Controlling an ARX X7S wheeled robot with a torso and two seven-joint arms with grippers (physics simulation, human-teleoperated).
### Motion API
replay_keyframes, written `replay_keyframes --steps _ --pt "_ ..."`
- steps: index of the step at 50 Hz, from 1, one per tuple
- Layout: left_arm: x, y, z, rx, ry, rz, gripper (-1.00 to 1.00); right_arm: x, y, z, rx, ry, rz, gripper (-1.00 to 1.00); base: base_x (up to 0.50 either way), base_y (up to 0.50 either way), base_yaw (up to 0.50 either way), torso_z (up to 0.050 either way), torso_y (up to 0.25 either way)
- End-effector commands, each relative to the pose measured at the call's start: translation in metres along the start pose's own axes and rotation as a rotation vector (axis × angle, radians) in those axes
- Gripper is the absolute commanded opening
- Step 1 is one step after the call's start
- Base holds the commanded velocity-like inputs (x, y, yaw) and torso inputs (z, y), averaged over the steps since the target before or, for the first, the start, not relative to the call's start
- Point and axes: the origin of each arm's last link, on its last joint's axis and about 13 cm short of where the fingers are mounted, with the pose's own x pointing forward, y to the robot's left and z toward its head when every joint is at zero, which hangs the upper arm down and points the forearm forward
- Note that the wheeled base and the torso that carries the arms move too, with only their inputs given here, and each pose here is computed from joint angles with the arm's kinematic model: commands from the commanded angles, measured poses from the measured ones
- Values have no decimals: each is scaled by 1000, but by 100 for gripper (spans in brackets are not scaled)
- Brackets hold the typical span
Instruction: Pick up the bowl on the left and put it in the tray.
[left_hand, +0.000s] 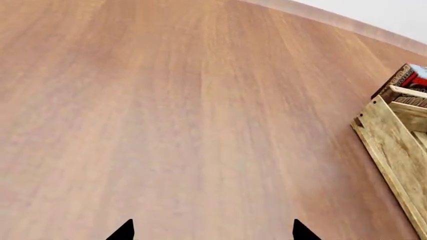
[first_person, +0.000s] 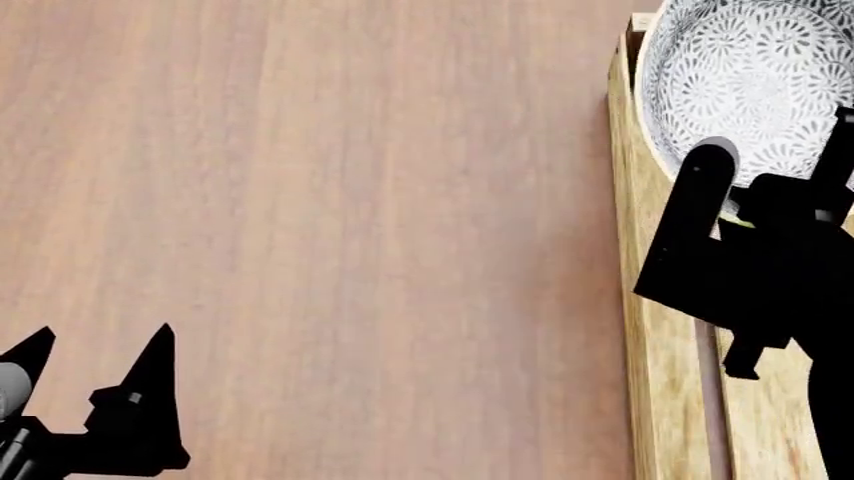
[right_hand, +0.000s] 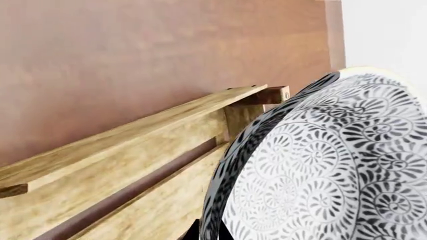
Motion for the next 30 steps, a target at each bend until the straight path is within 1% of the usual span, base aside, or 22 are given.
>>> replay_keyframes --steps 1,11,30 --pt "0 0 -1 3 2 0 100 6 20 -15 2 63 33 -100 0 0 0 0 0" --pt "-1 0 -2 1 8 1 100 16 41 -24 12 93 68 -100 0 0 0 0 0" --pt "-1 1 -2 -2 10 3 100 28 57 -27 40 105 94 -100 0 0 0 0 1"
